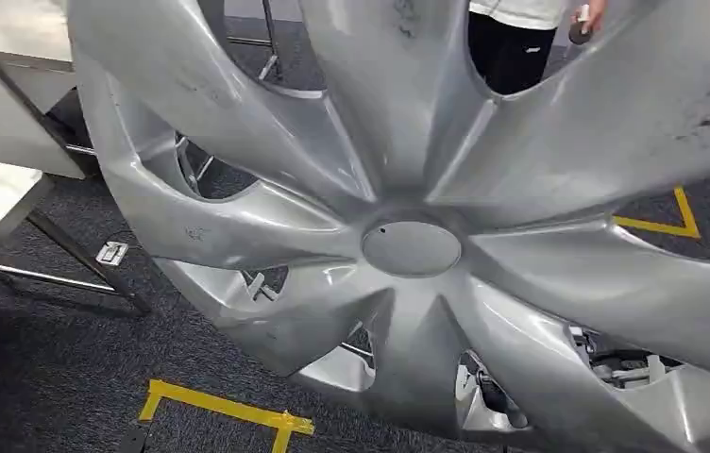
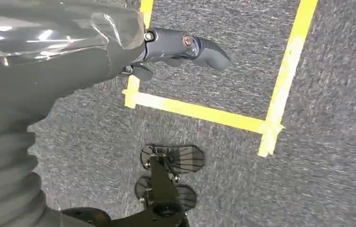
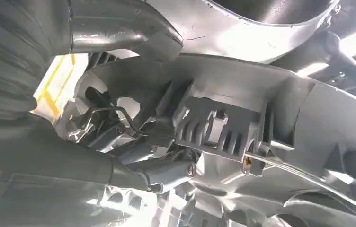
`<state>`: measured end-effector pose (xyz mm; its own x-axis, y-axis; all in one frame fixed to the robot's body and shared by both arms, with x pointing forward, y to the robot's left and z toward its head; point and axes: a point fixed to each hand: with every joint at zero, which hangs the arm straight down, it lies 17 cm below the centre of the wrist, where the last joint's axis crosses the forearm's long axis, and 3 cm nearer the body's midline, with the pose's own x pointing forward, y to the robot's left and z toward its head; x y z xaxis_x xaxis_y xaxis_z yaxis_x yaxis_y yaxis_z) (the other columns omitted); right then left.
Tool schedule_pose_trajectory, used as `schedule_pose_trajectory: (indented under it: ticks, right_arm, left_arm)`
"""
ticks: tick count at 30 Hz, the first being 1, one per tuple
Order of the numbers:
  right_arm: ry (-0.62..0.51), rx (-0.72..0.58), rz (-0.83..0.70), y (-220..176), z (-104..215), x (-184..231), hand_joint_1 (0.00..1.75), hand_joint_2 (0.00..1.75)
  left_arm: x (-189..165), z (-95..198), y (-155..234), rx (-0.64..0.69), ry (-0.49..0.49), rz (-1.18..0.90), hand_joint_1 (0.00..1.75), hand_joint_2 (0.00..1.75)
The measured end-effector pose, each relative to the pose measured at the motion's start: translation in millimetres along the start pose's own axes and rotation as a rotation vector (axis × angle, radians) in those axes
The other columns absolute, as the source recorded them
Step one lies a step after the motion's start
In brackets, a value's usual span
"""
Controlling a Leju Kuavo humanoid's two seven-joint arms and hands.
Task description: Take the parts from the cabinet and place them on the table.
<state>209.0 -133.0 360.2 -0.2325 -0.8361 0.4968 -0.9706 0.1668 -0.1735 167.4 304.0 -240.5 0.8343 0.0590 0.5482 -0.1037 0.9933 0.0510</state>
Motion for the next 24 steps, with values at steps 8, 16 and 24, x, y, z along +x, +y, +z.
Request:
schedule_pose_trajectory:
  ticks: [8, 16, 24]
  right_arm:
    - [0.006, -0.007, -0.003, -0.1, 3.2, 0.5, 1.75, 1.75]
    - [-0.030, -0.019, -0.018, -1.0, 1.6, 6.5, 1.75, 1.75]
    - [-0.042, -0.028, -0.032, -2.4, 1.2, 9.2, 1.75, 1.75]
  left_arm:
    - [3.1, 0.2, -6.0, -0.010, -0.004, -0.011, 0.00, 1.75]
    - [-2.3, 2.0, -1.0, -0.003, 0.003, -0.010, 0.00, 1.75]
    - [2.8, 0.5, -0.9, -0.003, -0.006, -0.004, 0.00, 1.75]
